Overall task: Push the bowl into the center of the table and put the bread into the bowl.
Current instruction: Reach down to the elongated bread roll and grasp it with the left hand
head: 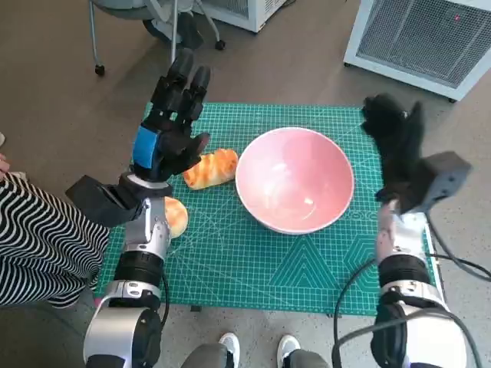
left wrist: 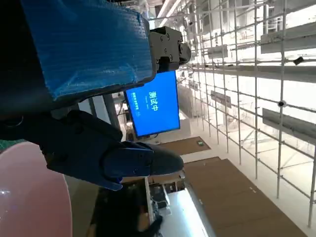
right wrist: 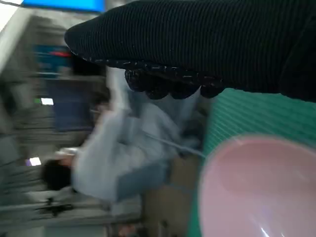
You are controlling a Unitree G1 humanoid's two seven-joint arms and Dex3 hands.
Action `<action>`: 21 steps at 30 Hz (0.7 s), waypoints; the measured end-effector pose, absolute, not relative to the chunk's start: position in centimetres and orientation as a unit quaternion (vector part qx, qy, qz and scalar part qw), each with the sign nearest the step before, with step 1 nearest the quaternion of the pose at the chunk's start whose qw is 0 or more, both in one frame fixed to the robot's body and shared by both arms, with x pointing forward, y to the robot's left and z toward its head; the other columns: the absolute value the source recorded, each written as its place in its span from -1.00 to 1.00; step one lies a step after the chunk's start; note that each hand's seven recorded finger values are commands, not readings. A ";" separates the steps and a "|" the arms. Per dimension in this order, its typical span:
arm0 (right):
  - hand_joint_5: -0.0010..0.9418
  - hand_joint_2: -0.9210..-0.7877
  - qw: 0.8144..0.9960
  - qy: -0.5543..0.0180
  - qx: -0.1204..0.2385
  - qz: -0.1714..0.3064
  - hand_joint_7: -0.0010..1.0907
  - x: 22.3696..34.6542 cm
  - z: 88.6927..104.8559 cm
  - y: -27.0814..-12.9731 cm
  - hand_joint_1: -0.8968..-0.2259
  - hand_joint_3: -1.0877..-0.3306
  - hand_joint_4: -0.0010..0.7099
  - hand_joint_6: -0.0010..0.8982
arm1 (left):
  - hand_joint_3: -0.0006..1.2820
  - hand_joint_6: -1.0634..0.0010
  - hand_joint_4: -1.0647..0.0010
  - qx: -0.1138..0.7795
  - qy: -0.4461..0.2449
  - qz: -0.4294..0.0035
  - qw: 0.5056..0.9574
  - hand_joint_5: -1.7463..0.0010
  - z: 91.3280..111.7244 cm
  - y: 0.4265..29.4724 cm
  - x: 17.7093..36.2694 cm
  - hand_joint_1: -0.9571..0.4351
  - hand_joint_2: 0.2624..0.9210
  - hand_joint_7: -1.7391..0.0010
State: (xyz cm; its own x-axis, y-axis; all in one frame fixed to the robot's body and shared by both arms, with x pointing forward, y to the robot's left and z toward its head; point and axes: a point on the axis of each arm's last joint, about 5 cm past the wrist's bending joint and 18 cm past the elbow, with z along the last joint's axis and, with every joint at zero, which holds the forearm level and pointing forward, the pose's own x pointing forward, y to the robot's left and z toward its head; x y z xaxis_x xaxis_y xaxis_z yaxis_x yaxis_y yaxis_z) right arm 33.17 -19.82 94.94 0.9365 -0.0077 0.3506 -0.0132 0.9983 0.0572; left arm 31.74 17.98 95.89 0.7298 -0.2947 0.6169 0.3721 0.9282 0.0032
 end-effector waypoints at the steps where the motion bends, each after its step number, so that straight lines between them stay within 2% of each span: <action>1: -0.96 -1.00 0.980 -0.195 0.024 0.003 -0.60 33.2 95.2 -19.9 -0.45 -0.17 -0.74 -0.77 | -0.54 0.96 0.87 -0.061 -0.320 -0.180 0.928 0.99 95.9 17.9 31.7 -0.56 1.00 0.76; 5: -0.96 -1.00 0.963 -0.270 0.004 0.022 -0.58 33.0 96.5 -19.8 -0.49 -0.15 -0.72 -0.74 | -0.54 0.96 0.87 -0.061 -0.319 -0.179 0.929 0.99 95.9 17.7 31.8 -0.56 1.00 0.76; 11: -0.95 -1.00 0.930 -0.362 -0.013 0.065 -0.54 32.7 97.9 -18.9 -0.63 -0.05 -0.66 -0.71 | -0.54 0.95 0.87 -0.051 -0.317 -0.184 0.929 0.99 96.0 17.3 31.8 -0.56 1.00 0.75; 21: -0.95 -1.00 0.898 -0.421 -0.037 0.123 -0.48 31.8 98.8 -17.8 -0.65 0.03 -0.59 -0.70 | -0.56 0.99 0.86 -0.013 -0.337 -0.193 0.922 0.99 97.4 16.9 31.9 -0.53 1.00 0.69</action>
State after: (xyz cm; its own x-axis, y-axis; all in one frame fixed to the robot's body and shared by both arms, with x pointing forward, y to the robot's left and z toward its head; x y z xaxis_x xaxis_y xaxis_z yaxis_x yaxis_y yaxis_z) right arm 31.78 -17.82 98.81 0.6154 0.2513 0.7471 -0.1892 0.9672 -0.1694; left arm 31.87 16.91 97.35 0.6988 -0.3464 0.6259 0.3634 0.9255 0.1066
